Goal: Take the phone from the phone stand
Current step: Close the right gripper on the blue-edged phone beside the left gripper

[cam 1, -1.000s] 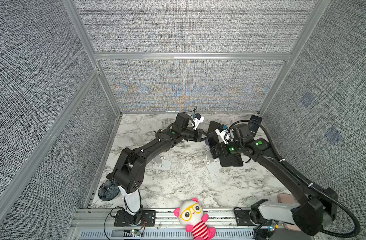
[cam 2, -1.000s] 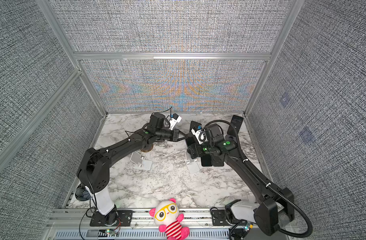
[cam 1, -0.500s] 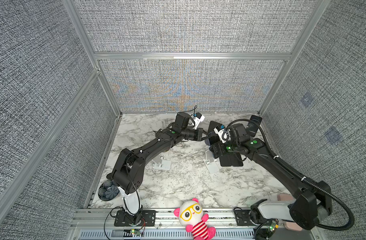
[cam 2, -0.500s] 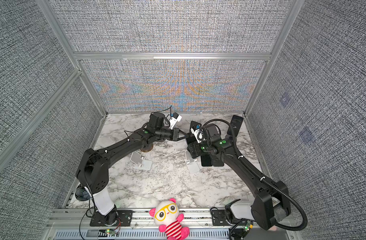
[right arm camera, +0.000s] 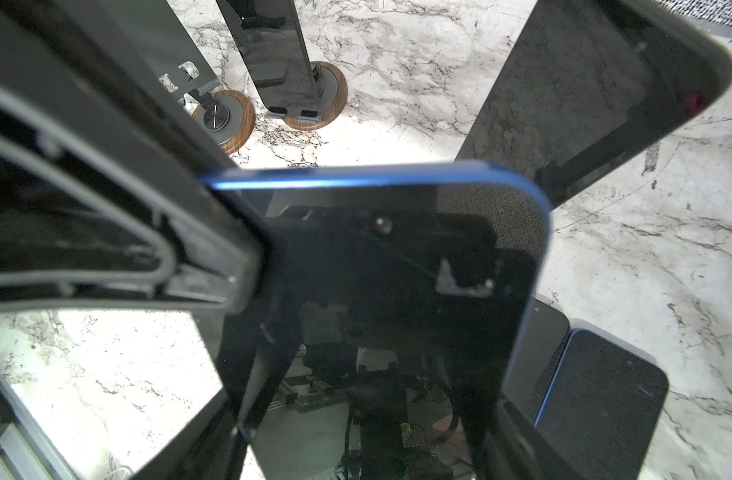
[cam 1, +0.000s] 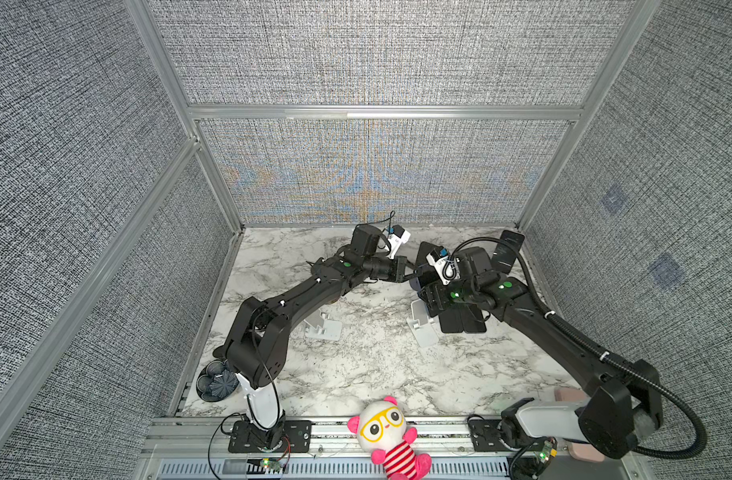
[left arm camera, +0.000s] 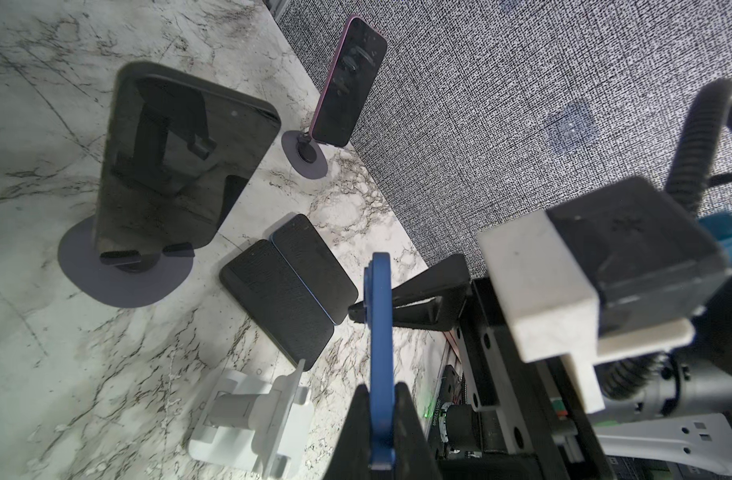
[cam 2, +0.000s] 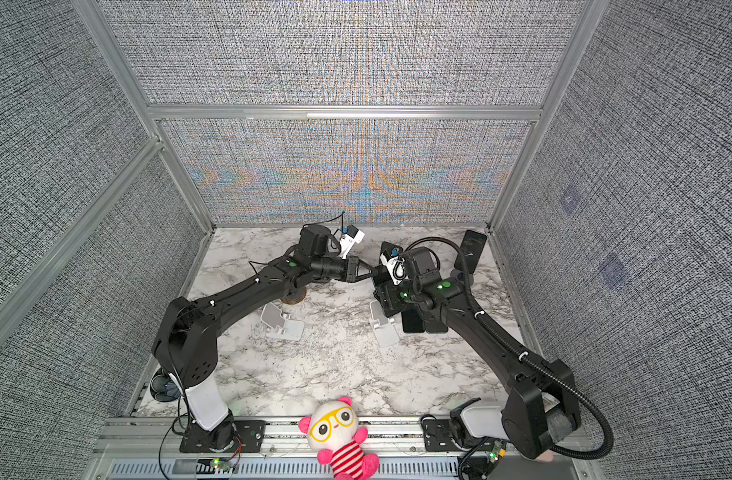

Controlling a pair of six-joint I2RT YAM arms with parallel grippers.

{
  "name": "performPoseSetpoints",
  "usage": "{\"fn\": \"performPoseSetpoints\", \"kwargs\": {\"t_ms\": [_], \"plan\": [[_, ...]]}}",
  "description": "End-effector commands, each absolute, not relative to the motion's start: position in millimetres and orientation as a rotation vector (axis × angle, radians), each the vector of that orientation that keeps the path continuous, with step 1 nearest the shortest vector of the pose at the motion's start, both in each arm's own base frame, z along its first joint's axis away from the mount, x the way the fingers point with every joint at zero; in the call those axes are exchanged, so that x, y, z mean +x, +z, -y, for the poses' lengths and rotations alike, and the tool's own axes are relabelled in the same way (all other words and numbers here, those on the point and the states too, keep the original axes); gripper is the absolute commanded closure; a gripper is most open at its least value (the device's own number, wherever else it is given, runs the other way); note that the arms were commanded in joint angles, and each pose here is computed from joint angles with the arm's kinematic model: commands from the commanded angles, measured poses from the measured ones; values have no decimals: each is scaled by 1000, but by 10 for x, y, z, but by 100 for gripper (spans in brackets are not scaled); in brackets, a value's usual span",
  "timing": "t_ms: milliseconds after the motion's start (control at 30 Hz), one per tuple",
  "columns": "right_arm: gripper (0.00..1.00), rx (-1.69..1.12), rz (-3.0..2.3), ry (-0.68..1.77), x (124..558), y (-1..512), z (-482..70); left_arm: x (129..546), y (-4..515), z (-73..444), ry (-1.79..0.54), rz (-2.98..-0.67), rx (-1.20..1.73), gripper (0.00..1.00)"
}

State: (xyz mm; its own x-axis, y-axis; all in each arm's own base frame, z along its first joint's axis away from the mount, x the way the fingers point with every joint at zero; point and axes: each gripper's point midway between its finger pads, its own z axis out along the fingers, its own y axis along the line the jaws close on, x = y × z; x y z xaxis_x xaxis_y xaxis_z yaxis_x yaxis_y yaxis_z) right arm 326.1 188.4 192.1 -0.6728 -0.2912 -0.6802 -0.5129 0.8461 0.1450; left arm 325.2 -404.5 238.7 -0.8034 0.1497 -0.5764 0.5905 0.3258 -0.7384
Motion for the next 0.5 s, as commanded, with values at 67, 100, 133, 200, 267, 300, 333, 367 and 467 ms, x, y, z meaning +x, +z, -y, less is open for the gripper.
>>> {"fn": "performPoseSetpoints", "kwargs": {"t_ms": [67,100,133,200,267,300,333,367,467], "plan": [[33,-536,-2309,409,3306,2037,-1844,3240,2476,4052,-1491,-2144,683,100],[35,-533,-2303,412,3297,2061,-1842,3239,2468,4049,-1488,-2145,683,100],[37,-526,-2297,412,3290,2089,-1834,3239,2469,4043,-1483,-2141,684,99],[39,-515,-2289,411,3269,2135,-1814,3234,2463,4037,-1478,-2135,687,90],[41,-503,-2281,403,3247,2181,-1782,3227,2469,4020,-1469,-2124,693,75],[42,-494,-2280,397,3234,2200,-1759,3220,2472,4015,-1464,-2120,698,66],[44,-487,-2279,389,3218,2222,-1734,3217,2475,4003,-1456,-2115,703,58],[46,-481,-2280,383,3201,2232,-1711,3213,2484,4000,-1451,-2111,707,53],[50,-447,-2294,362,3157,2256,-1607,3196,2448,3984,-1435,-2120,719,42]]}}
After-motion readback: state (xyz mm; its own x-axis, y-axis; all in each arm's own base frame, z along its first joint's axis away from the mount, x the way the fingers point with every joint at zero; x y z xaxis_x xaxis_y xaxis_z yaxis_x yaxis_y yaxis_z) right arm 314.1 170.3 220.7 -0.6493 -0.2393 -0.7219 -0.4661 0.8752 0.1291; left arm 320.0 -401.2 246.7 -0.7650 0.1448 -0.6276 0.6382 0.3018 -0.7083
